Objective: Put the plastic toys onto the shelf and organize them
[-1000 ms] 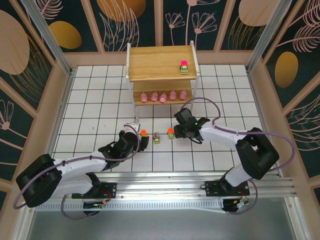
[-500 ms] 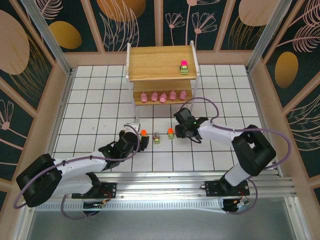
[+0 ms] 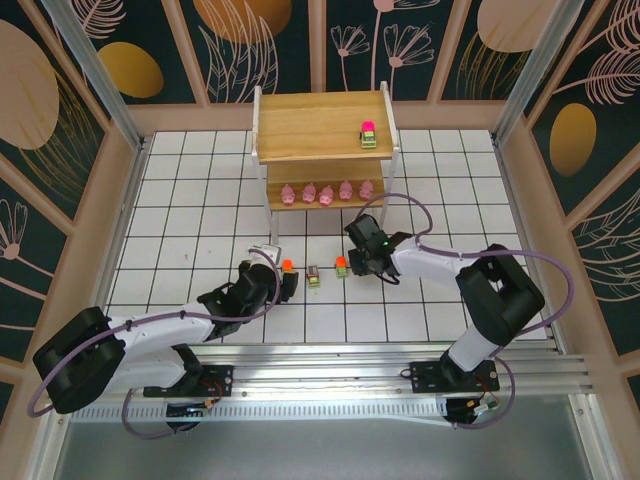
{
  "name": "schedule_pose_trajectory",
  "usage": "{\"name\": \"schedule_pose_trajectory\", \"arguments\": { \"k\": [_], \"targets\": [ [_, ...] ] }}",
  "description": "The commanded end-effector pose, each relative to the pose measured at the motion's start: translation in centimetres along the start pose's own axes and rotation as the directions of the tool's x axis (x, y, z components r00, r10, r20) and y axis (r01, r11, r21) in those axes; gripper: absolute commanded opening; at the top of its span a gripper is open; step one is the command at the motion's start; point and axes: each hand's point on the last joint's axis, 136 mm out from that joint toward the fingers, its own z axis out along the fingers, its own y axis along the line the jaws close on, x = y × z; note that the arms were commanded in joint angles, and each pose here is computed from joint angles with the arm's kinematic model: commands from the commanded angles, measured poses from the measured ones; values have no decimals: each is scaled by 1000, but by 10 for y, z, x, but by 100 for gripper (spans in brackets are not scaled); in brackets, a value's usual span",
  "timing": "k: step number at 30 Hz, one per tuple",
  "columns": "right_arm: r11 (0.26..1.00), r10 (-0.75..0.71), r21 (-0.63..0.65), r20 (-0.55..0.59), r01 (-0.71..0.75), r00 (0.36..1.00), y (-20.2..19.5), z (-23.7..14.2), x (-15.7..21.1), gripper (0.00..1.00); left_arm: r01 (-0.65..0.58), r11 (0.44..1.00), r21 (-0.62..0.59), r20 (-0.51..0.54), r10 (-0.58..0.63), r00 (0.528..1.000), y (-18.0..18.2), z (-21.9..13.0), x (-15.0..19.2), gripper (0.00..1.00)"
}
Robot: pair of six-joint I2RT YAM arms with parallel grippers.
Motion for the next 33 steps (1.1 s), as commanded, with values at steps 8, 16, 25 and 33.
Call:
{"name": "schedule_pose_trajectory", "arguments": {
  "k": [8, 16, 25, 33],
  "targets": [
    [1000, 8, 7, 24, -8, 1000, -2, -5, -11, 22, 20, 1000, -19, 30, -19, 999, 1, 1, -12, 85],
    [1000, 13, 16, 60, -14, 998, -1, -23, -15, 18, 18, 1000, -22, 32, -17, 999, 1, 1, -13, 85],
    [1000, 18, 21, 92, -20, 996, -2, -45, -18, 13, 16, 999, -28, 36, -15, 999, 2, 1, -14, 85],
    [999, 10, 39, 130, -16, 992, 3, -73, -29, 11, 18, 999, -30, 36, -17, 999, 3, 1, -14, 85]
  ]
}}
